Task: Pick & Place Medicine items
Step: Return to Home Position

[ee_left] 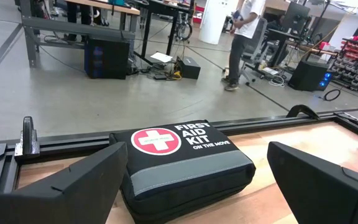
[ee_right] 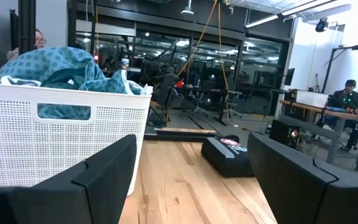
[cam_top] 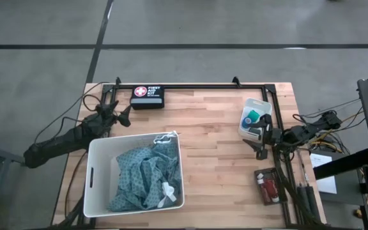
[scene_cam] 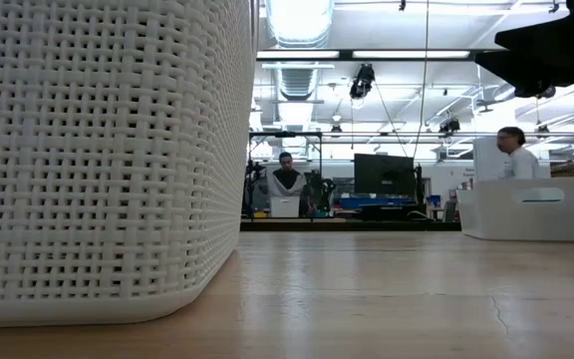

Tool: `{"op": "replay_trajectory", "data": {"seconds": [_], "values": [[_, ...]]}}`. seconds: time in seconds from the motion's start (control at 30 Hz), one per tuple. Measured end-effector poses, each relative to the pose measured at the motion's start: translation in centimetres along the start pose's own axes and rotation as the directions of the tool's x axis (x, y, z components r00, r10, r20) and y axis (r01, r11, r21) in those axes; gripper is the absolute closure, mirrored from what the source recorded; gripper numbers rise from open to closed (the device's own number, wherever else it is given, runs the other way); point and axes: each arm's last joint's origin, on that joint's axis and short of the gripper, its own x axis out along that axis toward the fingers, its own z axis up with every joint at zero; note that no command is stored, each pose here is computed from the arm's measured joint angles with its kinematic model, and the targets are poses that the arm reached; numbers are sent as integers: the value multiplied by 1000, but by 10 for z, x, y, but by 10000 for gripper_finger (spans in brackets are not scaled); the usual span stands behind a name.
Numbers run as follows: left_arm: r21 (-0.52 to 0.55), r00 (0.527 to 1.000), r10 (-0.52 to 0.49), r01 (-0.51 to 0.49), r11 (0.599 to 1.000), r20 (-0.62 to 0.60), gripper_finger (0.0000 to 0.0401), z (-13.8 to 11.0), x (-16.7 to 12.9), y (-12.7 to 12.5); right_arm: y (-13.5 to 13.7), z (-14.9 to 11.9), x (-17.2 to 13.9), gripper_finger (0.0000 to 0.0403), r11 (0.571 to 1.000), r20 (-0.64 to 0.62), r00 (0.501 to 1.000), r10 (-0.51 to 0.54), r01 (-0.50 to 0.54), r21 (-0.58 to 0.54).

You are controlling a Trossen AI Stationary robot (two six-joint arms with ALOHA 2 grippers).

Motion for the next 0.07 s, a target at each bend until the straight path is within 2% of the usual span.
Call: {"op": "replay_trajectory", "data": {"seconds": [0.07], "values": [[0,1000,0,0,1000,0,8,0,0,0,0,0,0,101,1000,0,1000,0,0,0]]}}
